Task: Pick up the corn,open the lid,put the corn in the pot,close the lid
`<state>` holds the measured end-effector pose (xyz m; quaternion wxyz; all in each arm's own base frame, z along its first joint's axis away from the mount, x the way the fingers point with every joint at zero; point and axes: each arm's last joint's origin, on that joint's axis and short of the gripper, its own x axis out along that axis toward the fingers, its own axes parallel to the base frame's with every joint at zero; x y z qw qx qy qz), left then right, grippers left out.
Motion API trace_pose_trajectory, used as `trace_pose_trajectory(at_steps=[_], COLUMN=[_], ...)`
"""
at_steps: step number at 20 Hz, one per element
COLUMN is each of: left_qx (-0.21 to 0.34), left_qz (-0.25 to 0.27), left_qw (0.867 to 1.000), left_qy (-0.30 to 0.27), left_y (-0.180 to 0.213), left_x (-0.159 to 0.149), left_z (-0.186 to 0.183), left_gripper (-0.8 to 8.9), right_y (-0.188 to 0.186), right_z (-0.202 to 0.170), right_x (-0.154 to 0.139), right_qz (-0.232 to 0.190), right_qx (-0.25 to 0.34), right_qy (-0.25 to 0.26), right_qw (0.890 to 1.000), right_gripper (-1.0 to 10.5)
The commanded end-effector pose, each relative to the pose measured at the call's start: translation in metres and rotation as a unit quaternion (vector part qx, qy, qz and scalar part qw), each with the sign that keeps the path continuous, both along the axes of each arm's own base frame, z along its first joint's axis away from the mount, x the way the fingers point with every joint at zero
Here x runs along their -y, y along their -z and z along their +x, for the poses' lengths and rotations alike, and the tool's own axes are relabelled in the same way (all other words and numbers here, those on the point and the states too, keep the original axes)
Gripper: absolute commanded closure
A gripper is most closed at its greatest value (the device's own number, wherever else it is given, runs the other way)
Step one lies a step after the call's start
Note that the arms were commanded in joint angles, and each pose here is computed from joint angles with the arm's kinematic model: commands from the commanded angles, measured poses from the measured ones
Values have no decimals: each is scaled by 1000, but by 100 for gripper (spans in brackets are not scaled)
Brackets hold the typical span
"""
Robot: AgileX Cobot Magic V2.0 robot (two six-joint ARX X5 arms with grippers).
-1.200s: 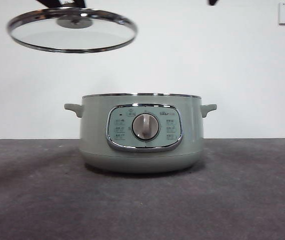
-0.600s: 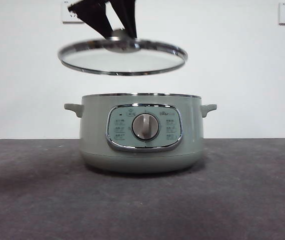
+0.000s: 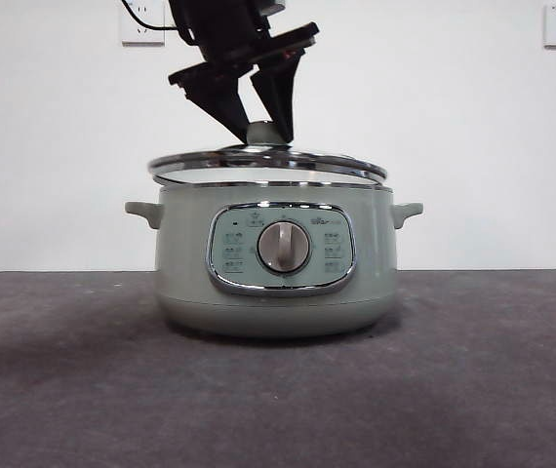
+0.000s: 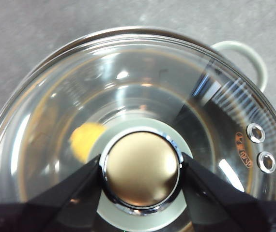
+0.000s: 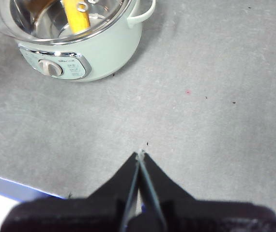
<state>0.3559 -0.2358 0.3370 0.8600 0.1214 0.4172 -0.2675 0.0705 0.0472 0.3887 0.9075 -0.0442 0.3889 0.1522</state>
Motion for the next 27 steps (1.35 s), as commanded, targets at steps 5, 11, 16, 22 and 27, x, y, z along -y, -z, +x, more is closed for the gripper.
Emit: trace_pose_trajectory(at_steps=[5,11,16,22,27], left_qx=[22,23,-13,-41,-38], left_qz=[-16,-7,14,34,30], left_qw=[1000,999,1000,998,999], left_qy=[-15,-23,-16,-14,-19], left_y=[-2,1,27,48,45], left_x=[6,7,16,21,21], left_z=[3,5,12,16,16], left_gripper=[822,822,822,820,317], right_y=[3,3,3,3,3], right_z=[0,0,0,0,0], right_x=[0,0,0,0,0], right_qz=[-2,-3,-3,-4,-4], right_qx=[-7,-8,-8,-7,-7], right_qy=[6,5,5,4,4], right_qw=[1000,1000,1000,1000,1000], right_gripper=[962,962,962,962,962])
